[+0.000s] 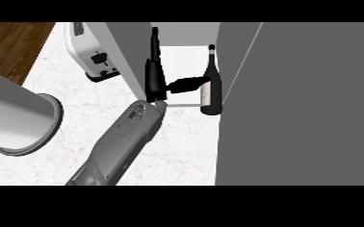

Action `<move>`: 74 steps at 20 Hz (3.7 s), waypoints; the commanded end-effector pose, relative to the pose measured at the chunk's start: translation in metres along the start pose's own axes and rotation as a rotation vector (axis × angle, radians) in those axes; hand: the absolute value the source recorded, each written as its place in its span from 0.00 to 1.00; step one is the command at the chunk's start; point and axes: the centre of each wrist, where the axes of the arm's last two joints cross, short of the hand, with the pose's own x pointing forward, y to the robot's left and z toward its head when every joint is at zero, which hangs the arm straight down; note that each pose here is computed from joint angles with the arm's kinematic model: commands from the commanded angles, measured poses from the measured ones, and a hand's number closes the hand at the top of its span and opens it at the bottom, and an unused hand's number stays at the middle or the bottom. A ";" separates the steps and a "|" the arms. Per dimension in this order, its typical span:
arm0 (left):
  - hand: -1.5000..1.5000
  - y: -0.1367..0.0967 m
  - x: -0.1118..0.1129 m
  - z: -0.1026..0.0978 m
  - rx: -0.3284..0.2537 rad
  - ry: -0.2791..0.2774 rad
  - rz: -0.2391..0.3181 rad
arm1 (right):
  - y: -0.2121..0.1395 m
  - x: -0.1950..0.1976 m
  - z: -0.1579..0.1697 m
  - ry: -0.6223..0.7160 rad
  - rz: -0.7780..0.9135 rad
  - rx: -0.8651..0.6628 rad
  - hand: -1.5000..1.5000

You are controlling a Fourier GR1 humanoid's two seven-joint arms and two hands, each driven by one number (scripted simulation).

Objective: Pick up the wine, place it into the cabinet and close the cabinet

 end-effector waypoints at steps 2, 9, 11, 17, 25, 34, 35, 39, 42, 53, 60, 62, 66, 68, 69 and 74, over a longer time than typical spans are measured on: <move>0.00 0.000 0.020 0.020 -0.074 -0.008 0.072 | 0.018 0.037 0.007 -0.055 0.040 -0.028 0.00; 0.00 0.022 0.039 0.057 -0.076 -0.033 0.199 | 0.011 0.031 0.012 -0.026 0.073 -0.014 0.00; 0.00 0.034 0.036 0.073 -0.124 0.003 0.200 | 0.017 0.032 0.011 -0.019 0.088 -0.041 0.00; 0.00 0.076 0.038 0.108 -0.181 -0.004 0.195 | 0.011 0.034 0.006 -0.018 0.126 -0.034 0.00; 0.00 0.146 0.059 0.123 -0.213 -0.023 0.227 | 0.003 0.040 0.008 0.010 0.120 -0.008 0.00; 1.00 0.194 0.050 0.127 -0.320 -0.024 0.297 | 0.005 0.036 0.015 0.159 0.250 0.278 1.00; 1.00 0.198 0.050 0.132 -0.338 -0.025 0.287 | 0.005 0.044 0.014 0.133 0.295 0.277 1.00; 1.00 0.235 0.055 0.132 -0.348 -0.028 0.288 | 0.007 0.037 0.013 0.109 0.220 0.222 1.00; 1.00 0.240 0.054 0.118 -0.345 -0.038 0.285 | 0.005 0.044 0.016 0.079 0.210 0.282 1.00; 1.00 0.269 0.056 0.119 -0.366 -0.041 0.284 | 0.030 0.042 -0.015 0.087 0.048 0.490 1.00; 1.00 0.280 0.046 0.124 -0.360 -0.028 0.294 | 0.060 0.039 -0.057 0.011 0.016 0.542 1.00; 1.00 0.286 0.057 0.125 -0.365 -0.027 0.298 | 0.078 0.029 -0.077 0.024 0.029 0.553 1.00; 1.00 0.297 0.040 0.131 -0.367 -0.032 0.293 | 0.086 0.025 -0.108 0.045 0.014 0.583 1.00; 1.00 0.313 0.049 0.122 -0.363 -0.025 0.301 | 0.095 0.028 -0.119 0.035 0.003 0.567 1.00; 1.00 0.309 0.037 0.133 -0.358 -0.029 0.306 | 0.101 0.041 -0.117 0.050 -0.018 0.595 1.00; 1.00 0.313 0.049 0.124 -0.373 -0.016 0.287 | 0.129 0.046 -0.158 0.055 -0.031 0.553 1.00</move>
